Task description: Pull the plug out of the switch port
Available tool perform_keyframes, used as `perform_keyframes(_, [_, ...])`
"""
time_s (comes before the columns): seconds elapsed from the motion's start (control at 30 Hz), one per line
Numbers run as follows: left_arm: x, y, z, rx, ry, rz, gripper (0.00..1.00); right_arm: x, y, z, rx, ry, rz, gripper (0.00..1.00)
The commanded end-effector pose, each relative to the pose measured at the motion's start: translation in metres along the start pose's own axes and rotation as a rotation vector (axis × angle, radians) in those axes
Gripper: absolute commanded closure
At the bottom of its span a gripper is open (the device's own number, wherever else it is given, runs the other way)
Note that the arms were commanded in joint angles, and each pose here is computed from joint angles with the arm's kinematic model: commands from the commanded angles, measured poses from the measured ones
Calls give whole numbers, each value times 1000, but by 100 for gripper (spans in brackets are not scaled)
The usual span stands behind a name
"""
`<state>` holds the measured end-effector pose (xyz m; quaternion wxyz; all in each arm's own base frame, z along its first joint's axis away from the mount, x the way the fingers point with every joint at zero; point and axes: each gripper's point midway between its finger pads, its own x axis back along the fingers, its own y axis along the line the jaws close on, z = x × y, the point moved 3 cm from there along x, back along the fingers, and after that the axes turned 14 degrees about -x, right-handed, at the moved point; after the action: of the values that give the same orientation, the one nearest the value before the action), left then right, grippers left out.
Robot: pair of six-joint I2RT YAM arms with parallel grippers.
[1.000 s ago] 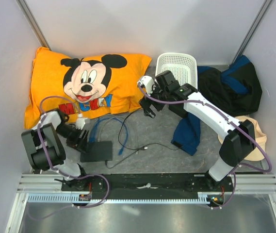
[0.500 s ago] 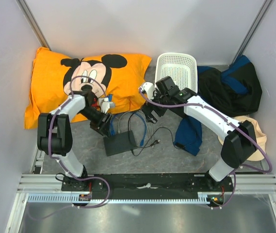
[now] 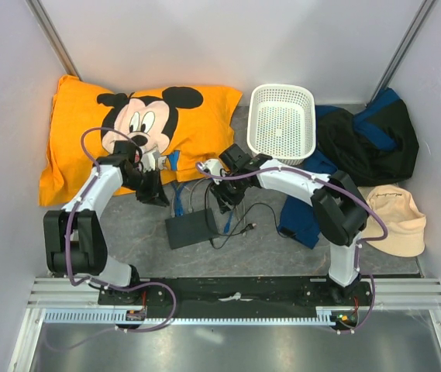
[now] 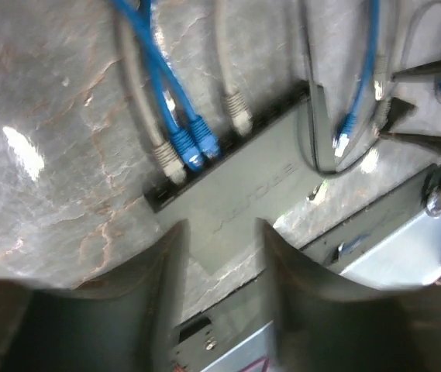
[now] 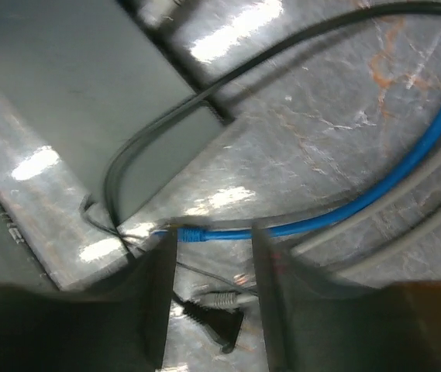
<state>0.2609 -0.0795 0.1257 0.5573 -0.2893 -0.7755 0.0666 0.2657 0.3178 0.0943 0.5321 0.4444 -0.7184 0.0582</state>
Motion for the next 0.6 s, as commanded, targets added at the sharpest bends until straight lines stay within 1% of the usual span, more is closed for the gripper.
perform_keyframes(0.0, [7, -4, 10, 204, -145, -95, 98, -7, -15, -12, -79, -55, 121, 75])
perform_keyframes(0.03, [4, -9, 13, 275, -170, -79, 98, -9, -18, -12, -82, -52, 133, 82])
perform_keyframes(0.07, [-6, -12, 31, 330, -146, -56, 98, -15, -22, -9, -89, -36, 144, 85])
perform_keyframes(0.1, [-9, -15, 32, 359, -169, -57, 98, -19, -23, -8, -84, -28, 150, 85])
perform_keyframes(0.13, [-14, -18, 36, 435, -155, -54, 98, -21, -22, -10, -78, -28, 148, 84])
perform_keyframes(0.17, [-20, -14, 45, 464, -137, -96, 98, -25, -23, -11, -71, -29, 152, 84])
perform_keyframes(0.23, [-16, -6, 48, 522, -163, -181, 98, -29, -17, -15, -37, -40, 162, 83])
perform_keyframes(0.27, [-13, 3, 51, 545, -170, -254, 98, -32, -18, -15, -33, -38, 168, 82])
perform_keyframes(0.4, [-7, 13, 70, 644, -134, -370, 98, -44, -13, -13, -22, -25, 162, 79])
perform_keyframes(0.47, [-11, 20, 85, 700, -90, -391, 98, -49, -14, -12, -28, -21, 155, 78])
perform_keyframes(0.5, [-11, 26, 89, 732, -89, -403, 98, -50, -13, -16, -29, -27, 156, 78])
perform_keyframes(0.57, [-18, 26, 96, 751, -69, -385, 98, -57, -15, -18, -29, -20, 149, 77])
